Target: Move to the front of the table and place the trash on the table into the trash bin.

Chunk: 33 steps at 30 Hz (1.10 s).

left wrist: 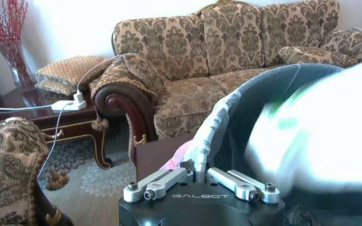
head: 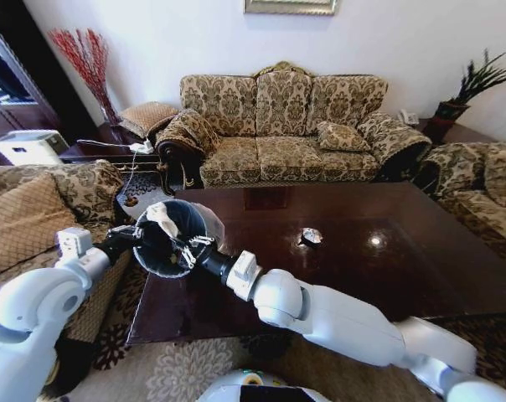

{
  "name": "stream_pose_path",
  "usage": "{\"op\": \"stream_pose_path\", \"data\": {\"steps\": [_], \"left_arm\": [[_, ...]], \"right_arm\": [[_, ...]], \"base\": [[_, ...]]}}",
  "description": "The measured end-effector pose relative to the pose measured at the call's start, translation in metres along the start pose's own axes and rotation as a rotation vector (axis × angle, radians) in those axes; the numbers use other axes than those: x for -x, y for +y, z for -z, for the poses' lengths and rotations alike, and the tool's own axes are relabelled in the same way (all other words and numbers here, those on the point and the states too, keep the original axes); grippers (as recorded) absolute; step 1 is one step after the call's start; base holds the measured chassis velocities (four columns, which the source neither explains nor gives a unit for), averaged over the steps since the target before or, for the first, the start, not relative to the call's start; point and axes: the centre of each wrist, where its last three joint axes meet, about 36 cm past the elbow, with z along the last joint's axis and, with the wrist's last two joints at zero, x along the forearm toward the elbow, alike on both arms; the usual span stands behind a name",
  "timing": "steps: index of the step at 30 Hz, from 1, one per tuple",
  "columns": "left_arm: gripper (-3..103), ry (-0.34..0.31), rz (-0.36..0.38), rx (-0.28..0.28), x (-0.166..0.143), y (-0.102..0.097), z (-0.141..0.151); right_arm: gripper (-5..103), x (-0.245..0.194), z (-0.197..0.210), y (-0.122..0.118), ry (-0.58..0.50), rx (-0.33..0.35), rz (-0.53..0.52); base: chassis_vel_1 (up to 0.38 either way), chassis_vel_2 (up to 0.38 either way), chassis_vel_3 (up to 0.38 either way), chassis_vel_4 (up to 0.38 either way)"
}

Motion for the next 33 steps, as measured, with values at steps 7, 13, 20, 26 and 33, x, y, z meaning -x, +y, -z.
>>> {"op": "stream_pose_path", "data": {"steps": [7, 13, 20, 26, 33], "left_arm": [[0, -0.005, -0.004, -0.002, -0.002, -0.003, 0.000], [0, -0.003, 0.004, -0.016, -0.004, -0.002, -0.004], [0, -0.021, -0.006, -0.019, -0.003, 0.000, -0.008], [0, -0.041, 0.000, -0.006, -0.001, -0.001, -0.013], [0, -0.051, -0.024, -0.009, -0.001, -0.003, -0.014]], "right_arm": [[42, 0.007, 0.009, -0.010, -0.059, -0.007, -0.035], [70, -0.003, 0.035, -0.073, -0.147, -0.021, -0.277], [86, -0.043, 0.001, -0.150, -0.047, -0.018, -0.551], [100, -0.100, -0.077, -0.207, 0.217, 0.055, -0.792], [100, -0.130, -0.193, -0.258, 0.380, 0.136, -0.953]], "base": [[0.000, 0.000, 0.000, 0.000], [0.000, 0.000, 0.000, 0.000], [0.000, 0.000, 0.000, 0.000], [0.000, 0.000, 0.000, 0.000], [0.000, 0.000, 0.000, 0.000]]}}
